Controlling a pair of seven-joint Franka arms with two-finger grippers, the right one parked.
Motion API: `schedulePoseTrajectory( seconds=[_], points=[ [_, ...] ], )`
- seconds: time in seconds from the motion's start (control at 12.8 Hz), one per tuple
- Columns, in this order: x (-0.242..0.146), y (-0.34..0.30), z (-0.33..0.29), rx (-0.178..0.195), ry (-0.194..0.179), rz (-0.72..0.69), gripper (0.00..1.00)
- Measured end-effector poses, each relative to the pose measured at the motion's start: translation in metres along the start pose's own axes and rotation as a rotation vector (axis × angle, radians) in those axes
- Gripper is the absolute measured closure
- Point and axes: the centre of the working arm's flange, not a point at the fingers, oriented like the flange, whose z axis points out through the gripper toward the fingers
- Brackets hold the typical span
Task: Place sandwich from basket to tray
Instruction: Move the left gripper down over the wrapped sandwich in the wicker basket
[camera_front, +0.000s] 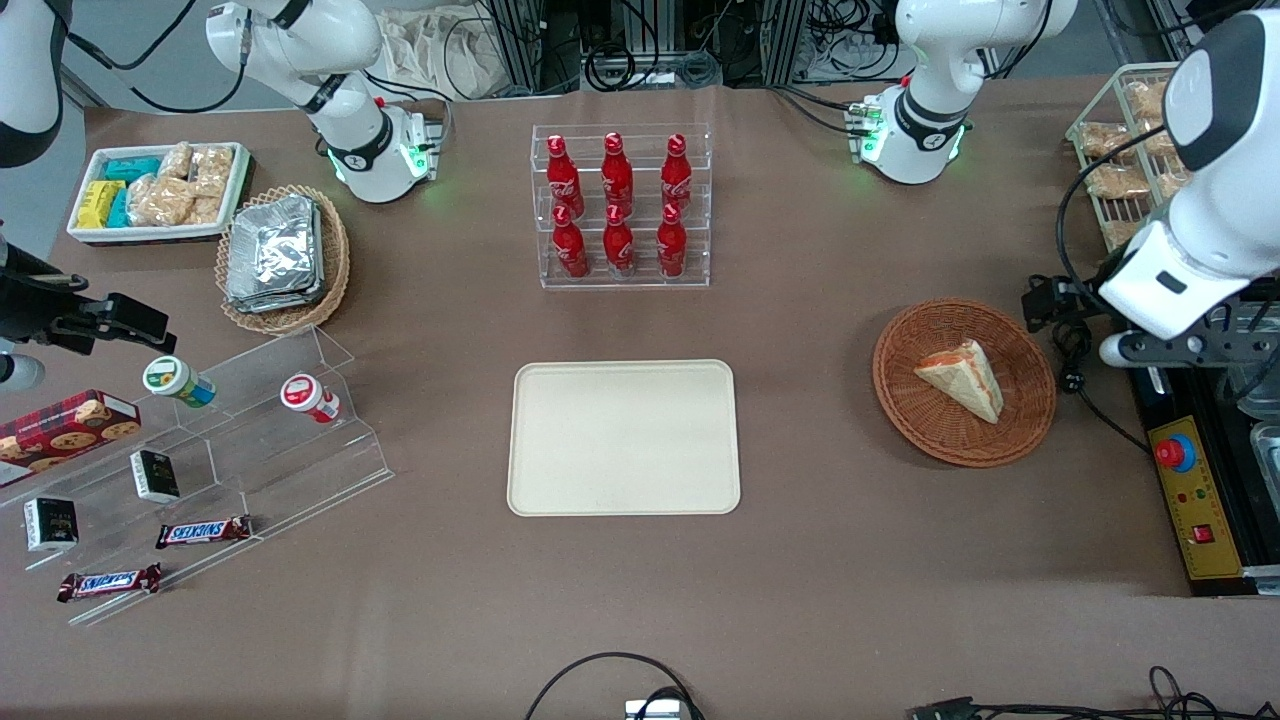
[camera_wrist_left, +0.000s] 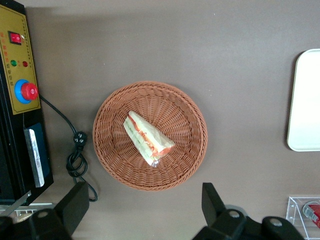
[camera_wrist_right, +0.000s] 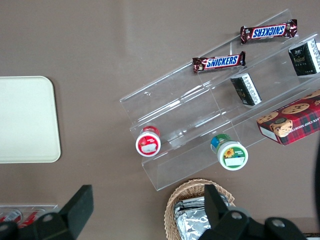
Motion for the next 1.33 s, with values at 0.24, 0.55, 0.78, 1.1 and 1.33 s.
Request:
schedulePoseTrajectory(
  seconds=[0.24,0.55,0.78,1.1,1.33],
  points=[
    [0.005,-0.001,0.001,0.001,-0.018,-0.001,0.00],
    [0.015,-0.001,0.018,0.009,-0.049,-0.179,0.00],
    [0.023,0.001,0.056,0.009,-0.029,-0.464,0.00],
    [0.004,-0.001,0.140,0.003,-0.003,-0.660,0.00],
    [-0.016,0.000,0.190,0.006,-0.013,-0.739,0.00]
  ],
)
